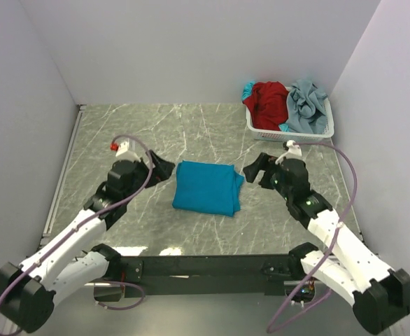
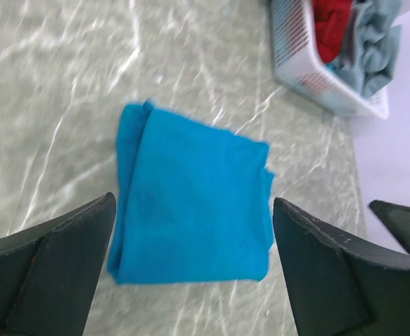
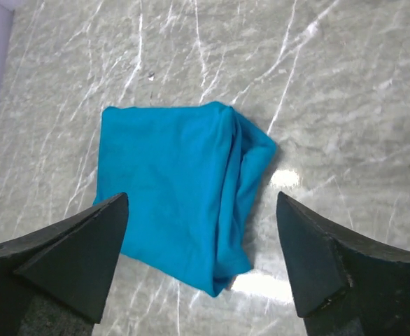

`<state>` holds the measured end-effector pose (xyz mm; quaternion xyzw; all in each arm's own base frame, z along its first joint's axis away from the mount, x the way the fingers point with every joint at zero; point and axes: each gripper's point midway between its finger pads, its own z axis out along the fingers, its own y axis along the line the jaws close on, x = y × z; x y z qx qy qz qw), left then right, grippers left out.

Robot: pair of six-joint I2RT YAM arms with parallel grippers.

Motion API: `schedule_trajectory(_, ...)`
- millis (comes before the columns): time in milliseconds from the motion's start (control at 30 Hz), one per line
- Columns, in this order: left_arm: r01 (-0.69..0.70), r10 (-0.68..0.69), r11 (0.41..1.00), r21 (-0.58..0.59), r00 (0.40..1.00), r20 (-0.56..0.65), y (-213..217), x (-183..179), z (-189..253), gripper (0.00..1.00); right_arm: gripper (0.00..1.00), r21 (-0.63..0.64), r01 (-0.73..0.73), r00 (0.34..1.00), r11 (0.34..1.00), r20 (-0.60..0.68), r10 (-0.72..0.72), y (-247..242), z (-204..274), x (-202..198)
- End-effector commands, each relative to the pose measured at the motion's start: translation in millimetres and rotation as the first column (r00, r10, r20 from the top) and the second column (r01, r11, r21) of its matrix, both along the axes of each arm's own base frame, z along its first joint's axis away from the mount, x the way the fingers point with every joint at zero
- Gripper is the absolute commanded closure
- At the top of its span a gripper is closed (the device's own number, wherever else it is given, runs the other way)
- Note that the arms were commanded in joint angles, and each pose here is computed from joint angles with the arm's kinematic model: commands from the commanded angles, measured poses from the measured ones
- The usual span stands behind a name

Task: Fold and stack the t-shirts
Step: Neatly place the folded tshirt to the corner

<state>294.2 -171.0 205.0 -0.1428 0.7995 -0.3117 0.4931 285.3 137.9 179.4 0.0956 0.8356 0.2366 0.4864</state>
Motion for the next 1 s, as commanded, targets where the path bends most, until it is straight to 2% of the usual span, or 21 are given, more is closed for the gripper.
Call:
schedule_trajectory(0,-0.006,0.006,0.997,-0.078,1.000,0.008,0,-11,-11,0.00,0.06,0.022,0.009,1.000,1.000,0.002,-0.009,-4,-10,-11)
schedule_trajectory(200,0.004,-0.005,1.000,-0.018,0.998,-0.063,2,-16,-44,0.01,0.02,0.040,-0.017,0.999,0.999,-0.051,0.019,2,-38,-17)
schedule_trajectory(333,0.003,-0.006,0.999,-0.039,0.996,-0.085,-1,-15,-55,0.01,0.02,0.065,-0.136,0.986,0.989,-0.090,0.141,28,-49,-14)
schedule_trajectory(467,-0.019,0.014,0.999,-0.051,0.996,-0.088,2,-17,-62,0.01,0.02,0.014,-0.182,0.959,0.983,-0.220,0.181,50,-87,-8)
schedule_trajectory(500,-0.024,0.020,0.999,-0.047,0.995,-0.098,4,-18,-65,0.00,0.03,0.004,-0.183,0.958,0.983,-0.225,0.179,57,-84,-3)
schedule_trajectory(733,-0.058,0.055,0.998,-0.032,0.993,-0.101,11,-18,-68,0.00,0.10,-0.170,-0.141,0.921,0.975,-0.384,0.067,73,-132,3)
schedule_trajectory(833,-0.051,0.047,0.998,-0.032,0.993,-0.105,9,-18,-69,0.00,0.19,-0.246,-0.107,0.910,0.963,-0.415,-0.006,68,-141,5)
schedule_trajectory(967,-0.045,0.043,0.999,-0.013,0.993,-0.109,9,-17,-70,0.00,0.22,-0.347,-0.061,0.889,0.936,-0.445,-0.106,58,-154,1)
